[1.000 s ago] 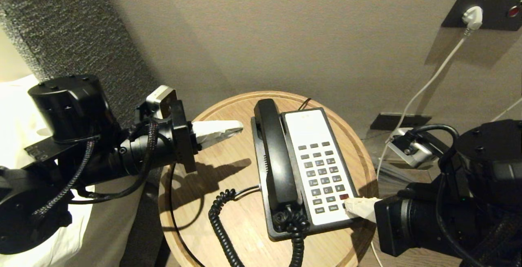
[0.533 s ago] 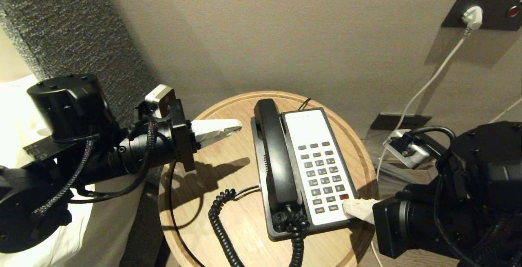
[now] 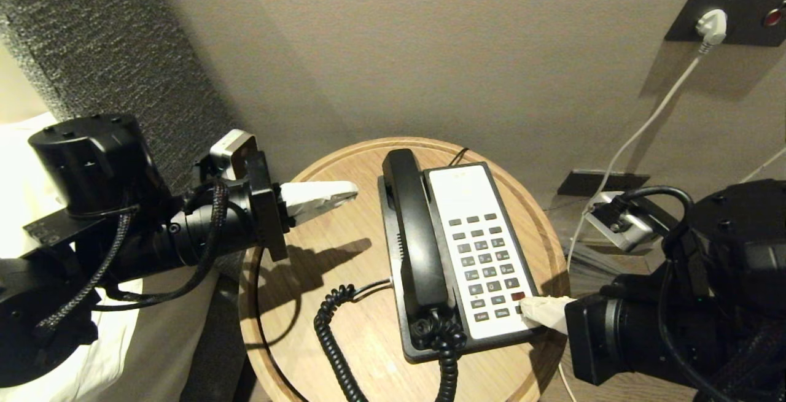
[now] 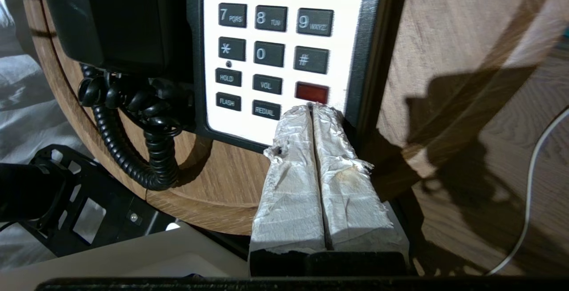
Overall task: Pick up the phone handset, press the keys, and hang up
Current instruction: End the call using the dial pad
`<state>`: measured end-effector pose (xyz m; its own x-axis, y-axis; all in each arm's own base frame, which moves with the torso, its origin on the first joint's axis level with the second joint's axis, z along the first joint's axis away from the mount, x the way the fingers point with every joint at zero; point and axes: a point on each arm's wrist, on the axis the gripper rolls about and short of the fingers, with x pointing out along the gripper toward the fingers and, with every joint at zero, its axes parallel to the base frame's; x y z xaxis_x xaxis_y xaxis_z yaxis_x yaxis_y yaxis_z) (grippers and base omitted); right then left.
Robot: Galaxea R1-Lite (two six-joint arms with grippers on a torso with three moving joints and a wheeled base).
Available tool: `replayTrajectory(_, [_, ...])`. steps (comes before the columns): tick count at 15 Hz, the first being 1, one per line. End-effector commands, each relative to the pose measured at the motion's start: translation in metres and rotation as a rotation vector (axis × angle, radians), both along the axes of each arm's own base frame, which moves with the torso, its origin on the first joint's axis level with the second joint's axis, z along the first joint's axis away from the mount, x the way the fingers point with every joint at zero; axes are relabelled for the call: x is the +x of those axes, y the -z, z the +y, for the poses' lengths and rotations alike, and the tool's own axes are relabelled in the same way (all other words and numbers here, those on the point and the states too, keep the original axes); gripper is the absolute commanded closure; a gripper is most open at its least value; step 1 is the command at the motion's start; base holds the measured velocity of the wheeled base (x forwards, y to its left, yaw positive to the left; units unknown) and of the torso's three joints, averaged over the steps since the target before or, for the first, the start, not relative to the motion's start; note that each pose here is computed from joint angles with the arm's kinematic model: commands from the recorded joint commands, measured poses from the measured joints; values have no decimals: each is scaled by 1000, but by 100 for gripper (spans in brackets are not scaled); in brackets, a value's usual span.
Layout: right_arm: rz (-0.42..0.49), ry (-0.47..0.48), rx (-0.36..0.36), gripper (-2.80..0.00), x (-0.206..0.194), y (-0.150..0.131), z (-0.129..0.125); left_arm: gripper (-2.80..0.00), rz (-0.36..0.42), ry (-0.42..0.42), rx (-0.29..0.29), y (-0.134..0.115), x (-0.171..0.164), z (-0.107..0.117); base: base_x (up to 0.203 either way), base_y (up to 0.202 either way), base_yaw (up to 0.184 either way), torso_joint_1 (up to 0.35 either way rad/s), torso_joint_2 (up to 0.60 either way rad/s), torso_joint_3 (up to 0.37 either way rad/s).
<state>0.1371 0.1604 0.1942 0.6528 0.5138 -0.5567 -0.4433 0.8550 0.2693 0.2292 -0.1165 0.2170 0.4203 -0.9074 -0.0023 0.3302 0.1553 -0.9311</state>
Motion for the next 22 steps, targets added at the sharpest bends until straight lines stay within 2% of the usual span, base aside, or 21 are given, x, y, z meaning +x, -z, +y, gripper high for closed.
replayTrajectory(1, [-15,1,21,0,-3,-5,-4,0,-8,-2,-10,-4,-5,4,0,0,0,0,0,0])
replayTrajectory(8, [-18,3,26,0,-5,-7,-6,0,3,-10,-3,0,-7,6,0,0,0,0,0,0])
replayTrajectory(14, [-14,13,29,0,-4,-5,-8,0,-24,-54,-4,-3,-9,17,0,0,0,0,0,0])
replayTrajectory(22, [-23,23,37,0,-4,-8,-10,0,-28,-56,-6,-4,-14,19,0,0,0,0,0,0])
